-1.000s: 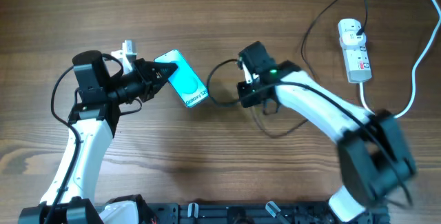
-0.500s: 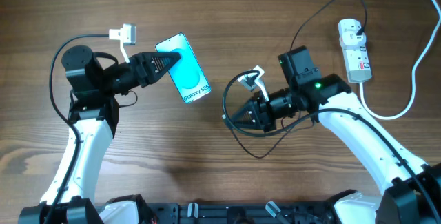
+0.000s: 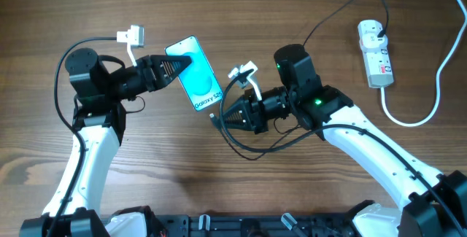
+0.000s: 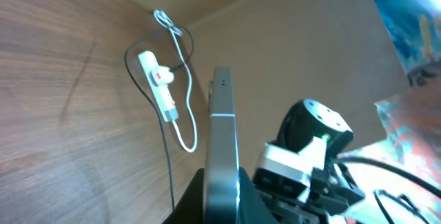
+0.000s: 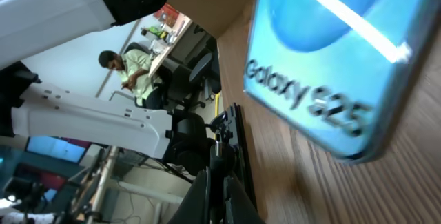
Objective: Plug charger to phone and switch on socket
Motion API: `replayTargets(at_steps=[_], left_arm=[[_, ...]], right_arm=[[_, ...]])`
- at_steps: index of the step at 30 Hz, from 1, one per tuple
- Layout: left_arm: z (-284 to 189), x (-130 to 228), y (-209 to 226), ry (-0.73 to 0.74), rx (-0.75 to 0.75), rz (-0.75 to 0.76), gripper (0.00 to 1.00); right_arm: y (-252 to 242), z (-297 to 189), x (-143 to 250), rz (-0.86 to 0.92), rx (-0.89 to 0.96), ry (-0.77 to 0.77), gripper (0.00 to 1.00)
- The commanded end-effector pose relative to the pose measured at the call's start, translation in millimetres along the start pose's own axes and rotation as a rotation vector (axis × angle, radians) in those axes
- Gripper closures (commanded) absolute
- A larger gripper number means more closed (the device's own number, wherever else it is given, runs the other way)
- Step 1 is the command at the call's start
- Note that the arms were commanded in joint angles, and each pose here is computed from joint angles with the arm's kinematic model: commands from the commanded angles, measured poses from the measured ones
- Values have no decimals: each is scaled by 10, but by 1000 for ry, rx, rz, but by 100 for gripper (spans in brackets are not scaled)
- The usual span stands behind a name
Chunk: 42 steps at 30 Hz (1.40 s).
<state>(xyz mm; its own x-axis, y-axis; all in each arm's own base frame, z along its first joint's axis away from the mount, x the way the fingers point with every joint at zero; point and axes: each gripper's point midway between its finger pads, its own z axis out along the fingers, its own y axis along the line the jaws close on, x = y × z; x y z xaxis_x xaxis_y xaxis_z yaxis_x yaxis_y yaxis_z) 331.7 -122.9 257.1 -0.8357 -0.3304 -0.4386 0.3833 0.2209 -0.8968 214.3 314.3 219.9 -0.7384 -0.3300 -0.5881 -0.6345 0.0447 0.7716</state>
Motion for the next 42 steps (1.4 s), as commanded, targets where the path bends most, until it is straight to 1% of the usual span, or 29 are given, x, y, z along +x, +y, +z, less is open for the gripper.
replayTargets(at_steps=[1,4,7,9,12,13,15,16,19,20,28,29,34,37,42], left_arm=[[-3,110,-158,81,68,14,96],[-3,112,-159,82,68,12,96],[-3,101,-172,81,69,-26,96],[4,71,-179,69,63,-76,96],[121,85,-176,60,49,-76,96],[259,89,-164,38,26,-74,96],[380,108,-170,24,12,-67,96],[424,137,-185,31,13,-65,96],[435,129,-225,31,25,-68,96],[435,119,-243,28,30,-63,96],[434,93,-287,21,43,-51,96],[434,93,-287,21,43,-51,96],[433,92,-286,21,43,-51,96],[434,105,-293,28,47,-50,96],[433,116,-299,34,50,-50,96]], right_arm=[[-23,12,-6,26,5,-1,96],[-27,12,-14,22,7,-4,96],[-35,12,14,51,9,4,96],[-71,-3,127,92,20,32,96],[-148,-106,303,164,45,67,96],[-191,-224,454,199,66,91,96],[-186,-349,568,195,54,102,96],[-131,-419,555,174,11,81,95],[90,-519,323,63,-155,-17,96],[97,-514,299,58,-162,-20,95],[62,-473,34,63,-146,-42,96],[16,-425,29,83,-112,-37,95],[27,-379,49,82,-111,-25,96],[-50,-374,40,107,-66,-30,96],[-50,-375,17,120,-66,-35,96]])
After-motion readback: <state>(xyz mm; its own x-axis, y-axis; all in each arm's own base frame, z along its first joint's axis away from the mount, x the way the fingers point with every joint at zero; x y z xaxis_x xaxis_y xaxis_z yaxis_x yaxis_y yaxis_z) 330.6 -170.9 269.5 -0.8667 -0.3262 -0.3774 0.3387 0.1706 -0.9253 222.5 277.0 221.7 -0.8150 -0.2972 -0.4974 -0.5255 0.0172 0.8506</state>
